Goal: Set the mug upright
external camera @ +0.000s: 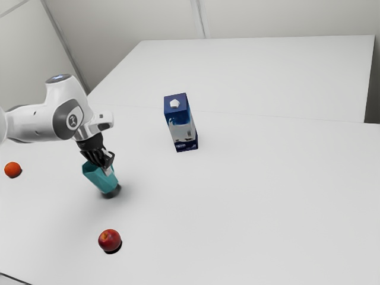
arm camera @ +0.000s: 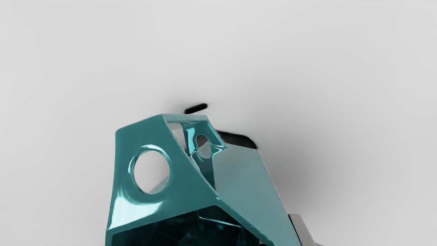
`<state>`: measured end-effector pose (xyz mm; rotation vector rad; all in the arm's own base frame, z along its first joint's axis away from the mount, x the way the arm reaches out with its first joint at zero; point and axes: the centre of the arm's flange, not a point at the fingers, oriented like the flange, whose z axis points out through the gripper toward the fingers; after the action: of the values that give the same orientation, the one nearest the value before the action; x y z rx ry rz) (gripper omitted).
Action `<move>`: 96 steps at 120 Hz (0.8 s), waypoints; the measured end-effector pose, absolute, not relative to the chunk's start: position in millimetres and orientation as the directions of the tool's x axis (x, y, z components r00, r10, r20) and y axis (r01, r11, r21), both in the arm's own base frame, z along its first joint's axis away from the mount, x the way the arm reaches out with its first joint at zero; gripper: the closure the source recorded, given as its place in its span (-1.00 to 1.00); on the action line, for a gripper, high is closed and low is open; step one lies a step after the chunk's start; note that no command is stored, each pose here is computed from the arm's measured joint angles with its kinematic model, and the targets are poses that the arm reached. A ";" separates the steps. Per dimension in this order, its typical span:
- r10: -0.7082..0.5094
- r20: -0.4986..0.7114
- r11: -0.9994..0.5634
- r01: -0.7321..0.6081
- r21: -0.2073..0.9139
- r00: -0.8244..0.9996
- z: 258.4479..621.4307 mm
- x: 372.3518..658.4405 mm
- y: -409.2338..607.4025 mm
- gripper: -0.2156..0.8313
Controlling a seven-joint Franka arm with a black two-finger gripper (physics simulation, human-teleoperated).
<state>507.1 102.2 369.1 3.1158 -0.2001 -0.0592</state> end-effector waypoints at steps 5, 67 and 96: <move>-0.121 -0.043 -0.993 -0.121 0.016 0.992 366.9 507.7 101.8 0.91; -0.142 -0.093 -0.988 -0.147 -0.053 0.986 347.0 531.1 63.1 0.91; -0.125 -0.097 -0.989 -0.131 -0.066 0.987 345.4 532.4 65.6 0.91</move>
<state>532.4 65.6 345.4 3.2035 -0.2066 -0.1486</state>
